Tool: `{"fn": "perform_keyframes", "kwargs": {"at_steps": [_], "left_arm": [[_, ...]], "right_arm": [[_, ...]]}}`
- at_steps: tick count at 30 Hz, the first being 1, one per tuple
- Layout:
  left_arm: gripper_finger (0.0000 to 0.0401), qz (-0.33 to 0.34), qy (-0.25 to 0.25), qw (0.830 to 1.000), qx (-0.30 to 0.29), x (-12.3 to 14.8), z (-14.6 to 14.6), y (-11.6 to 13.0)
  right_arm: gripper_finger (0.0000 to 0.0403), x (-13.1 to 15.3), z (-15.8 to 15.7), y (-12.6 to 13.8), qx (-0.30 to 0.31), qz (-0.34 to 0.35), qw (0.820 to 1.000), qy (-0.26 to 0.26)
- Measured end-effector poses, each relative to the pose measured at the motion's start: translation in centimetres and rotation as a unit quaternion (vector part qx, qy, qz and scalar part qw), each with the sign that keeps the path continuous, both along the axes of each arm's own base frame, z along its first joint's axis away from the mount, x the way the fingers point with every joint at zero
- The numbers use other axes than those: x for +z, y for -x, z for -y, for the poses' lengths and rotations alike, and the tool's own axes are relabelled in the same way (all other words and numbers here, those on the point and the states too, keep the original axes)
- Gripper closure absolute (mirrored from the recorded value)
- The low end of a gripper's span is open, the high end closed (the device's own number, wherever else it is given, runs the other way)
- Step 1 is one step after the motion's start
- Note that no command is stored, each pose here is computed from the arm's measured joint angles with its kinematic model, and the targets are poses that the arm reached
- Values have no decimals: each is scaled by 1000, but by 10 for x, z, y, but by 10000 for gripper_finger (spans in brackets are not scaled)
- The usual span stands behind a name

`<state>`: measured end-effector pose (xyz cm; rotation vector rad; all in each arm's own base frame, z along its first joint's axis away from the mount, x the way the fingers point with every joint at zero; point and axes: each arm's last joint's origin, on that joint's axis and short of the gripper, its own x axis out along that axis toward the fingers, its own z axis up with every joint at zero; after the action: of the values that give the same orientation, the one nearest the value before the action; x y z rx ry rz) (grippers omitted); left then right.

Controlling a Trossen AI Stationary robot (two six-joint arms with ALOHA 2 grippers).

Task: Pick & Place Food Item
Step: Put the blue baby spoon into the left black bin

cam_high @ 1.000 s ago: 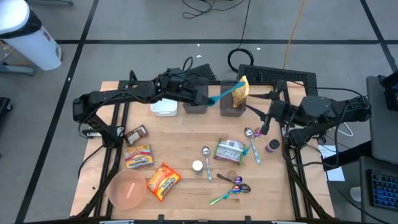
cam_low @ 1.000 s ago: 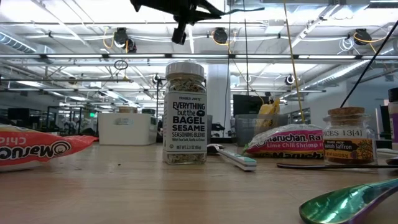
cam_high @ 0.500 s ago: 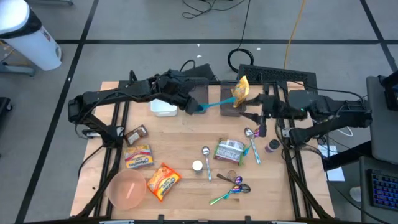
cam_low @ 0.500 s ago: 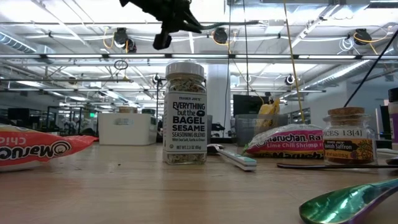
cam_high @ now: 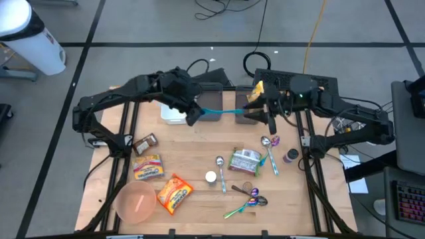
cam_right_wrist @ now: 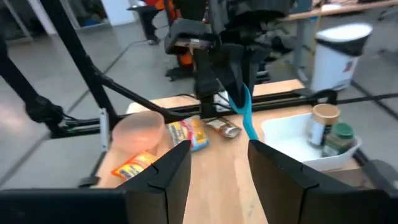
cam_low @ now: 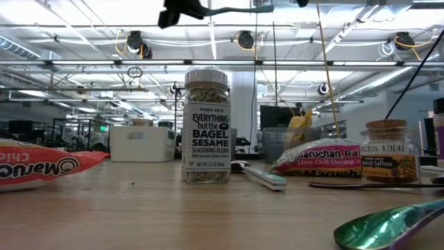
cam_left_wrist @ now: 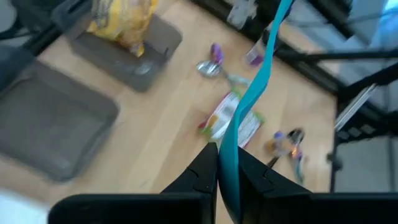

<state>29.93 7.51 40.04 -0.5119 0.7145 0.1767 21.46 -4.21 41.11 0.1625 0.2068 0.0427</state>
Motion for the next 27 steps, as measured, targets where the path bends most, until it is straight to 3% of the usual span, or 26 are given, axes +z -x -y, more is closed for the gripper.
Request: {"fn": "perform_keyframes", "kwargs": {"at_steps": [7,18,27], "left_arm": [[375,-81,-31,996,-12,13,10,12],[375,-166,-33,984,-62,-2,19,-28],[375,-160,-66,981,-85,7,19,-57]], "right_arm": [[248,3,22,-22,49,-14,997,-58],[248,-25,36,-65,82,-73,988,-106],[248,-36,38,-75,76,-92,985,-122]]}}
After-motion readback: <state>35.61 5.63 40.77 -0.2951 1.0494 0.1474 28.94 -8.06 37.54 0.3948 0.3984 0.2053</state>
